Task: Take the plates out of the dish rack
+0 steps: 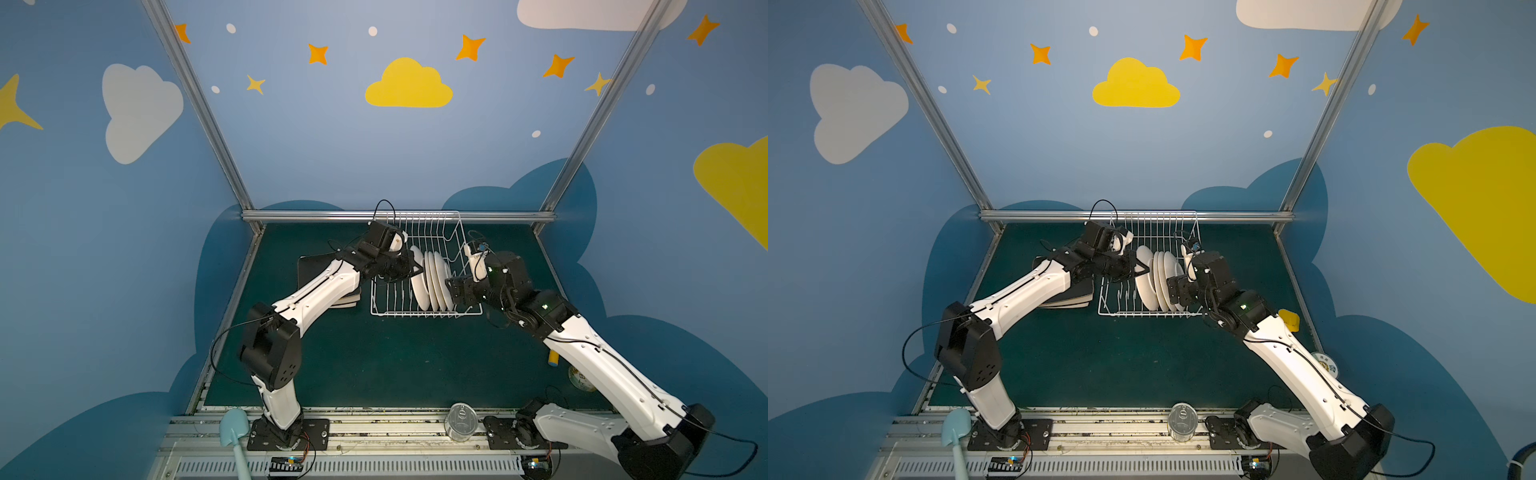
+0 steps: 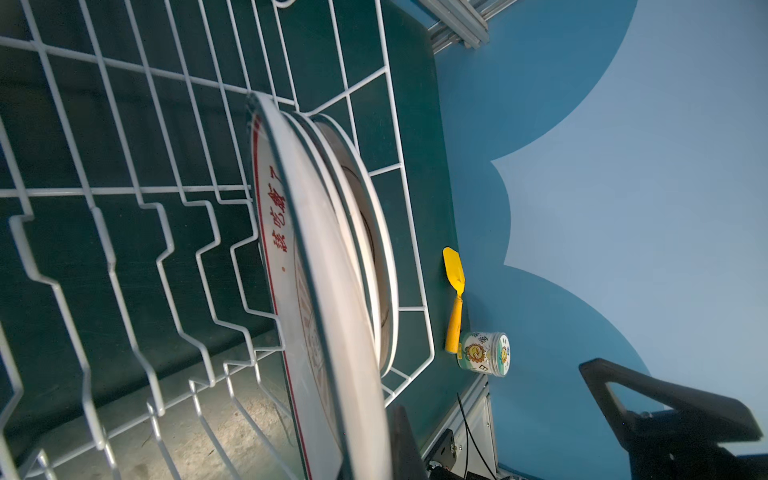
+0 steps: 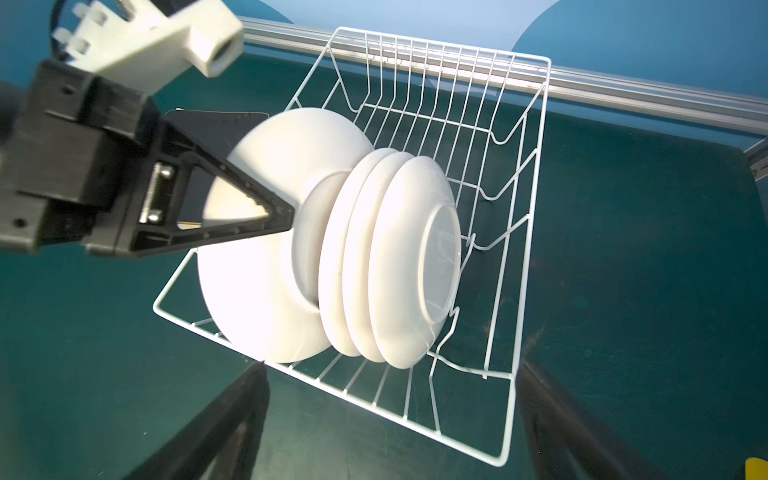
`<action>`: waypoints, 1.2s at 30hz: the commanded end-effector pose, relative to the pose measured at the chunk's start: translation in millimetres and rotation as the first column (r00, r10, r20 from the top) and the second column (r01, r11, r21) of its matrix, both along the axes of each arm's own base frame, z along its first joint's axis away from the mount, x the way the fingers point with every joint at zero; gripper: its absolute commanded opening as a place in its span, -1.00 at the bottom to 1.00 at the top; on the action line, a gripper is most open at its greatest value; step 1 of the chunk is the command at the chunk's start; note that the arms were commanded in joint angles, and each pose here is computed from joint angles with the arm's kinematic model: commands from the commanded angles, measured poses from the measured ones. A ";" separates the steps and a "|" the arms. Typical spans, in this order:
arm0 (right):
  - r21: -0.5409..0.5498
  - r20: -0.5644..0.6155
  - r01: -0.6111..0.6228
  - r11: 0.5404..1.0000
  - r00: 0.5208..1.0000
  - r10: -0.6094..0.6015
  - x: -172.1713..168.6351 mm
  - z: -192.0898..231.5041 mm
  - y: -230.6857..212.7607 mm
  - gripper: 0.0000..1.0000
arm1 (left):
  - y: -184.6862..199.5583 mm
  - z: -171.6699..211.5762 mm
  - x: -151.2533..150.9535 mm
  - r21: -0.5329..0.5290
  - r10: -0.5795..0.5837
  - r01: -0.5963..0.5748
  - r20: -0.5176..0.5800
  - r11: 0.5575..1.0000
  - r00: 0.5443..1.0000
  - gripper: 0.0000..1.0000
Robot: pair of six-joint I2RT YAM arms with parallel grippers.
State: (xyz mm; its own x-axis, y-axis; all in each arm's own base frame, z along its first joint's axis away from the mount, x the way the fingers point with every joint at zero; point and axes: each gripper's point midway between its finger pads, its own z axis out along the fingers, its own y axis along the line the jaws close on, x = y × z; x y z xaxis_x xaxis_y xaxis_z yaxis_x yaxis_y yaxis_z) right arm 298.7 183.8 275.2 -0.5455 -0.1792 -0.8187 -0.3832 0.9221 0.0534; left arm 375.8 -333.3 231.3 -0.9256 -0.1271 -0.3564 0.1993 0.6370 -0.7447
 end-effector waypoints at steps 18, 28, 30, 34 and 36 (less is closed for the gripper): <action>0.084 0.048 -0.007 0.996 0.999 0.003 3.0 21.4 6.5 0.84 | 32.1 48.8 -7.3 -0.001 0.027 -0.028 0.113 1.000 0.993 -0.95; 0.138 0.063 0.003 0.990 0.998 -0.012 3.1 33.2 5.2 0.84 | 52.6 74.2 -8.5 -0.026 0.046 -0.041 0.201 0.999 0.979 -0.95; 0.167 0.055 -0.005 0.986 0.998 -0.005 3.3 36.5 7.2 0.87 | 58.1 85.2 -9.5 -0.008 0.041 -0.040 0.264 0.999 0.964 -0.95; 0.230 0.021 -0.016 0.973 1.000 0.011 5.5 41.7 11.2 0.90 | 60.0 107.4 -17.2 0.025 -0.029 0.021 0.406 0.999 0.913 -0.95; 0.266 0.001 -0.015 0.964 1.000 0.015 7.4 46.0 12.1 0.90 | 59.7 117.1 -23.7 0.058 -0.073 0.051 0.478 0.997 0.875 -0.95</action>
State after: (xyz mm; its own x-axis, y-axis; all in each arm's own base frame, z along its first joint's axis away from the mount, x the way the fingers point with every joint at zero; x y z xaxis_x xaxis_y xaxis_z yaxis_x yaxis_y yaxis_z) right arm 305.3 189.0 295.9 -0.5509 -0.0355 -0.8338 -0.3769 0.9020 0.2106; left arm 358.0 -271.4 309.0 -0.7869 -0.1118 -0.6069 0.3908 0.6709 -0.6303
